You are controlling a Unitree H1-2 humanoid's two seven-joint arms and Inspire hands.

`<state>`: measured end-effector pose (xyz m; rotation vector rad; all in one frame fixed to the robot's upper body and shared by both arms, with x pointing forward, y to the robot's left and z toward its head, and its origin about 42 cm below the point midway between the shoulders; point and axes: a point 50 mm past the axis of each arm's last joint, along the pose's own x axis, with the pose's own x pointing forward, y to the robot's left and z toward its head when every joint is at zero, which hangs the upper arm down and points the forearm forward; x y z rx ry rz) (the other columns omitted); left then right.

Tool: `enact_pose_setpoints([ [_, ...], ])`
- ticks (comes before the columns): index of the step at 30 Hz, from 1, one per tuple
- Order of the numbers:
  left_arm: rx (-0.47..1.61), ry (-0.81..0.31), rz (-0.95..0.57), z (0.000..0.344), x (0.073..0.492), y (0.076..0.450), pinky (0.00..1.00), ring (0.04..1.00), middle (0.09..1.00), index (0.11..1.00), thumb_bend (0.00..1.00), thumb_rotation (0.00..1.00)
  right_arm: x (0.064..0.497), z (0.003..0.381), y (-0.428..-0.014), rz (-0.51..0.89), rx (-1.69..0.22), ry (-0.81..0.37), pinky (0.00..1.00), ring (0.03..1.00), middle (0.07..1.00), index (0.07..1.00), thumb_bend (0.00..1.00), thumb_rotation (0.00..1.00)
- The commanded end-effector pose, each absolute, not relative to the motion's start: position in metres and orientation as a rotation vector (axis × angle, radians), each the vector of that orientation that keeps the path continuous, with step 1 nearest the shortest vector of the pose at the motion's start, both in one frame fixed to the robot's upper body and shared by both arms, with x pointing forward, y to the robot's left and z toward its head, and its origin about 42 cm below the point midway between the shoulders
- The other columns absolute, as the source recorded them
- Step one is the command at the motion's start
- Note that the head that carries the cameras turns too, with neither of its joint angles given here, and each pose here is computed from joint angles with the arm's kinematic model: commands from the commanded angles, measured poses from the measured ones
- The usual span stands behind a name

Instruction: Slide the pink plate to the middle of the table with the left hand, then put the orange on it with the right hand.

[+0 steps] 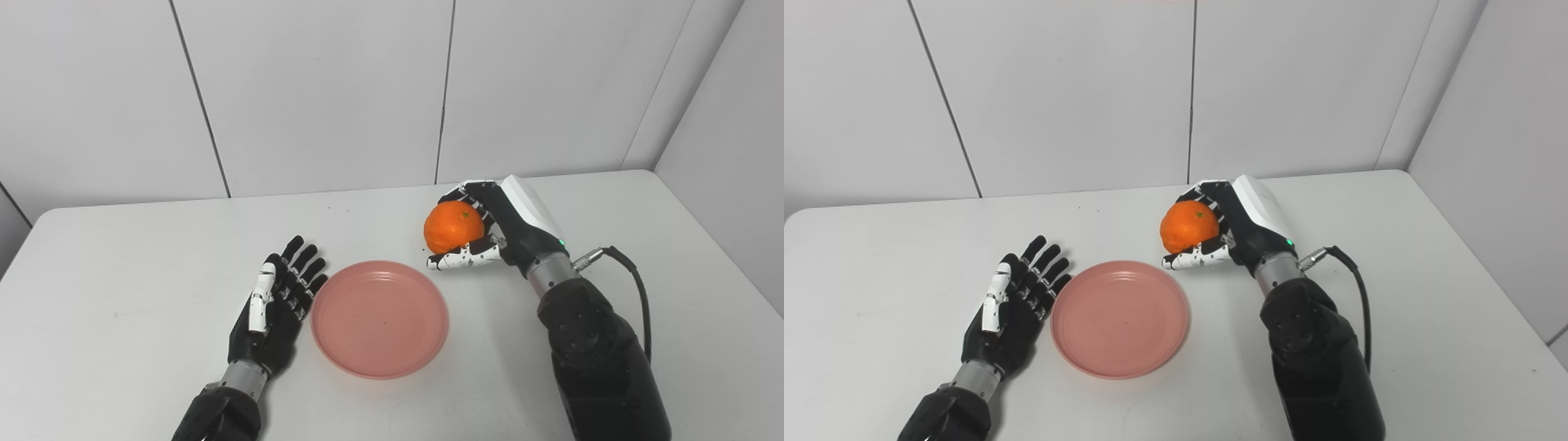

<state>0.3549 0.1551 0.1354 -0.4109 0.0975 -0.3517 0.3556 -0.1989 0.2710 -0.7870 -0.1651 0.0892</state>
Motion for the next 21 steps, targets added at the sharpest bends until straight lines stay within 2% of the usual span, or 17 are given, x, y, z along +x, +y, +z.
enact_pose_setpoints([
  [1,-0.402,0.181,-0.322,0.118,0.348,0.150,0.93,0.942,0.952,0.938,0.38,1.00,0.360,0.293,-0.184,0.084,-0.793,-0.296,0.36,0.431,0.486,0.486,0.52,0.13],
  [10,-0.386,0.173,-0.315,0.119,0.348,0.137,0.93,0.931,0.935,0.925,0.38,1.00,0.365,0.288,-0.144,0.160,-0.831,-0.323,0.34,0.427,0.495,0.485,0.52,0.13],
  [21,-0.367,0.159,-0.265,0.122,0.346,0.125,0.90,0.912,0.919,0.906,0.37,1.00,0.366,0.267,-0.107,0.262,-0.921,-0.334,0.28,0.363,0.464,0.487,0.52,0.13],
])
